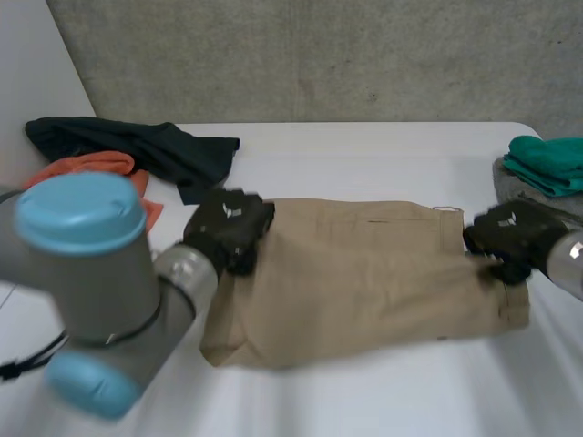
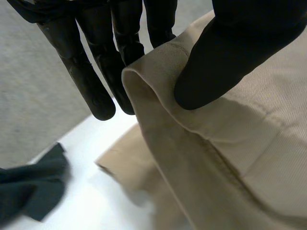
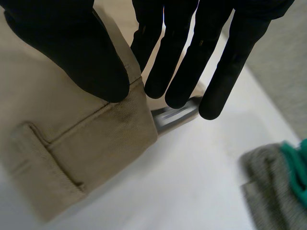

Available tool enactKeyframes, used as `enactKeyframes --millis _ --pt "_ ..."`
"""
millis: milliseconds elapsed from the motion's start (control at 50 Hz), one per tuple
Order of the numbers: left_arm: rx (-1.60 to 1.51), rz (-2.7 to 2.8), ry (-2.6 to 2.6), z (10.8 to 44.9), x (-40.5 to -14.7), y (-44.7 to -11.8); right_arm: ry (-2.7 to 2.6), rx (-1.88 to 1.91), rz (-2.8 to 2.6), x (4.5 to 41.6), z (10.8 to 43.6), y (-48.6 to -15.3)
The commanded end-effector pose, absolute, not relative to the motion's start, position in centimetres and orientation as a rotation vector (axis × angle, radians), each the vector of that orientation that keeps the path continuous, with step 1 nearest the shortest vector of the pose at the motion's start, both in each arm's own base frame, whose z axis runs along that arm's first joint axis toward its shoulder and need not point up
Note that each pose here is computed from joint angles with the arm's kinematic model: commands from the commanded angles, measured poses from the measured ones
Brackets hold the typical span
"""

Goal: Fold the laundry.

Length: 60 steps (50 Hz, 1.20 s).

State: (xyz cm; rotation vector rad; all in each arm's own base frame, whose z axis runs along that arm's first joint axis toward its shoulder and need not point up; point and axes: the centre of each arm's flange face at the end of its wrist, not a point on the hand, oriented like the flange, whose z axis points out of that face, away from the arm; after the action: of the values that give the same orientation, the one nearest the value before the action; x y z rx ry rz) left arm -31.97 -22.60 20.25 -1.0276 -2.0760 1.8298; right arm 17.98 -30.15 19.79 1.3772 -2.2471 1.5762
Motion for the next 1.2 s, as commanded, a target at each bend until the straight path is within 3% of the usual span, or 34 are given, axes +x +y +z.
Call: enactKeyframes --millis 20,140,260,420,540,680,760,820,980,1200 --pt "-1.091 1.962 -2.074 18.1 -33.9 -29.3 -2.092 1.316 1.674 21.4 18.4 -34.5" --pt "-1.019 2.051 -2.128 15.4 -34.3 -34.8 -1.965 1.257 1.769 23.2 16.3 -38.6" --pt "-0.992 2.109 -2.077 13.5 -35.4 -37.0 -1.830 1.225 1.906 25.3 14.1 -41.3" --pt "-0.886 2.303 -1.916 14.0 -35.9 -39.2 -1.775 1.145 1.992 26.3 11.9 -42.9" --pt "-0.910 2.277 -1.914 13.9 -36.2 -38.1 -1.805 1.133 1.993 26.6 12.1 -42.4" --pt "-0.862 2.332 -1.871 19.0 -35.1 -36.9 -1.897 0.964 2.106 24.9 16.7 -41.8" --pt "-0.879 2.315 -1.854 21.3 -34.8 -34.5 -1.983 0.971 2.074 24.1 19.6 -39.5" --pt "-0.945 2.253 -1.818 21.9 -35.2 -32.1 -2.097 1.046 1.971 23.7 19.8 -37.1" --pt "-1.099 2.085 -1.782 19.6 -36.3 -29.4 -2.390 1.082 1.659 20.8 16.4 -33.3" --pt "-1.127 2.004 -1.917 14.2 -36.2 -30.7 -2.350 1.072 1.746 18.9 14.4 -32.6"
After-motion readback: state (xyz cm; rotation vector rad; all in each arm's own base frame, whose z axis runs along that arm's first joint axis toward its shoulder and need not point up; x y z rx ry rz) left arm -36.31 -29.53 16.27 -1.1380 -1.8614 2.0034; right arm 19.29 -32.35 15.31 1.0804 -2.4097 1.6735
